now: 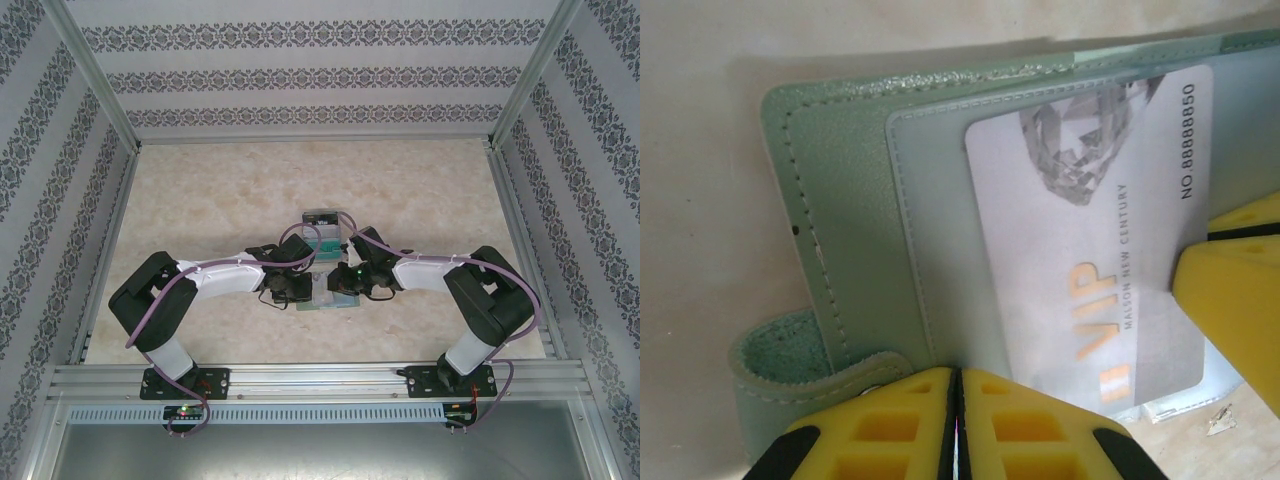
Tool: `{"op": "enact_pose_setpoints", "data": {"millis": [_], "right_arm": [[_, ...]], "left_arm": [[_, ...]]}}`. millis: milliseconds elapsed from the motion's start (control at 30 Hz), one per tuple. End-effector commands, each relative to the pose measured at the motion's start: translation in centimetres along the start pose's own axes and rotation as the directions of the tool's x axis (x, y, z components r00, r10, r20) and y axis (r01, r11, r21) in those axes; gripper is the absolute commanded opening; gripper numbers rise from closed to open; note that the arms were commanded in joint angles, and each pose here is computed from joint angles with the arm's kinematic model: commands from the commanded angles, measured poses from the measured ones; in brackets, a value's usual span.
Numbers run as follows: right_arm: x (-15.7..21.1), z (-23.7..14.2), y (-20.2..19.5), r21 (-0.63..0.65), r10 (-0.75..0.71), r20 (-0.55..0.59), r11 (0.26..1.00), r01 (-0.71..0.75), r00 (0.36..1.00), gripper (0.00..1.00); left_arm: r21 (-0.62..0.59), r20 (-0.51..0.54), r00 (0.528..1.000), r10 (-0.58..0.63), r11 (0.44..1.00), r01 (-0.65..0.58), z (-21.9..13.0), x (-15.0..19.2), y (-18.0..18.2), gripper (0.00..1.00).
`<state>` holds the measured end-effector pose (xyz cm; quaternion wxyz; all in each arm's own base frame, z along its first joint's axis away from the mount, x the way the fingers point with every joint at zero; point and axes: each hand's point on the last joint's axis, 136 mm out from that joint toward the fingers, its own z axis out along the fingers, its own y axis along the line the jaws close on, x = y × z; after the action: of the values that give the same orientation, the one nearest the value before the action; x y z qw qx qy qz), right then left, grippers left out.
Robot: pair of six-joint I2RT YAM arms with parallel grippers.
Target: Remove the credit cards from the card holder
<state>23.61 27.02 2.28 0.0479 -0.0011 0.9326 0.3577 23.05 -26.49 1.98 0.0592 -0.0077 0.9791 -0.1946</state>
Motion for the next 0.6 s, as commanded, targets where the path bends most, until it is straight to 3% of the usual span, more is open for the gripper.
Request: {"op": "enact_pose_setpoints", "data": {"millis": [0, 133, 567], "right_arm": [[0.3, 0.3, -0.5, 0.014, 0.014, -0.009, 1.000, -0.013, 1.000, 0.06], [0.3, -0.4, -1.2, 0.021, 0.025, 0.007, 0.999, -0.025, 1.000, 0.00], [-0.4, -5.0, -3.4, 0.034, 0.028, 0.096, 0.999, -0.031, 0.995, 0.00]], "left_arm": [[-0.033, -0.035, 0.999, 0.016, 0.999, -0.017, 0.8, 1.0, 0.5, 0.09], [-0.036, -0.036, 0.999, 0.017, 0.999, -0.018, 0.8, 1.1, 0.6, 0.09], [-0.044, -0.039, 0.999, 0.029, 0.999, -0.031, 0.5, 1.0, 0.6, 0.09]]}}
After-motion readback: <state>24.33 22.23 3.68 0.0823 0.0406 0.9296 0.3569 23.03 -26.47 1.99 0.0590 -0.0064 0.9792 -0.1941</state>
